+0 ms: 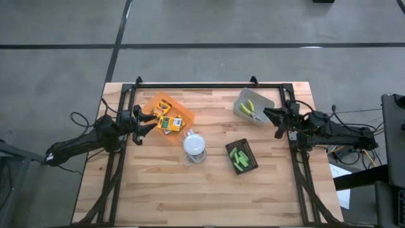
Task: Pick & Place School Supplies
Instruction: Return to Home Position
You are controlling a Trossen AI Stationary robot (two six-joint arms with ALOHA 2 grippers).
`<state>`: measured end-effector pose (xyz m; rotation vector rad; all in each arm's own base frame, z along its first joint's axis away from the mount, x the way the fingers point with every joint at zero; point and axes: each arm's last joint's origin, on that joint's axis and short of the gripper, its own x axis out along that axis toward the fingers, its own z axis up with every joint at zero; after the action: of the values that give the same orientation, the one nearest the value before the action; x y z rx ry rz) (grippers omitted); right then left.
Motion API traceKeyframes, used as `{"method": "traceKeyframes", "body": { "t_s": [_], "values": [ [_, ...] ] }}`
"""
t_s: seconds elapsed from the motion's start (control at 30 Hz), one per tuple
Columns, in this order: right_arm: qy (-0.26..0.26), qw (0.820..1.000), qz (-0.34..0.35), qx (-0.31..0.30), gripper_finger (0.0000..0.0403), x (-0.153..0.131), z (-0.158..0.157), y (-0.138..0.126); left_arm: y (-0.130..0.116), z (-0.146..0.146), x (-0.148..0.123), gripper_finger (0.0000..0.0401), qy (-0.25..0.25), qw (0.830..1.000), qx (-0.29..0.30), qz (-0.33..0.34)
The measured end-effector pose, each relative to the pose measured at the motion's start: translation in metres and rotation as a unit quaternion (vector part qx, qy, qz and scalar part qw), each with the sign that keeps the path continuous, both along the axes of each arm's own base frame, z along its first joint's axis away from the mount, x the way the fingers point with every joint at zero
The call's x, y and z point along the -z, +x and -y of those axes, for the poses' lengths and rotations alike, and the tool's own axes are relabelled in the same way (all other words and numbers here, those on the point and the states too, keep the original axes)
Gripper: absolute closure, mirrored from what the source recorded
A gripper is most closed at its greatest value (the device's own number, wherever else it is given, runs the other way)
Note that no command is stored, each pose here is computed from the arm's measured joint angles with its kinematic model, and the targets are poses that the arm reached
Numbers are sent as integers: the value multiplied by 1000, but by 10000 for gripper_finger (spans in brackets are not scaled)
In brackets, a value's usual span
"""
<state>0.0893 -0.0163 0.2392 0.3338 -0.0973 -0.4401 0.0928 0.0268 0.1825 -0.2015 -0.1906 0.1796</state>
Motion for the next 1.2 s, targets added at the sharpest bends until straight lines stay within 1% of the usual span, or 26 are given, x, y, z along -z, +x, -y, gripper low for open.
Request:
{"method": "traceKeyframes", "body": {
  "t_s": [0.07,0.23,0.47,0.6,0.67,0.73,0.8,0.93,1.1,1.2],
  "values": [
    [-4,1000,8,-11,335,4,-2,-4,0,0,0,213,0,1000,0,0],
    [9,1000,-1,-23,335,18,-5,-10,0,0,0,213,0,1000,0,0],
    [9,999,-19,-35,335,27,-6,-12,0,0,0,213,0,1000,0,0],
    [-10,996,-17,-85,335,22,-10,-13,0,0,0,213,0,1000,0,0],
    [-14,996,-18,-90,335,21,-11,-13,0,0,0,213,0,1000,0,0],
    [-13,995,-19,-94,335,21,-11,-13,0,0,0,213,0,1000,0,0],
    [-1,994,-18,-109,335,24,-12,-12,0,0,0,213,0,1000,0,0],
    [3,985,-28,-171,335,34,-17,-8,0,0,0,213,0,1000,0,0],
    [17,982,-16,-187,335,36,-18,-6,0,0,0,213,0,1000,0,0],
    [5,977,-19,-212,335,36,-21,-6,0,0,0,213,0,1000,0,0]
  ]
}}
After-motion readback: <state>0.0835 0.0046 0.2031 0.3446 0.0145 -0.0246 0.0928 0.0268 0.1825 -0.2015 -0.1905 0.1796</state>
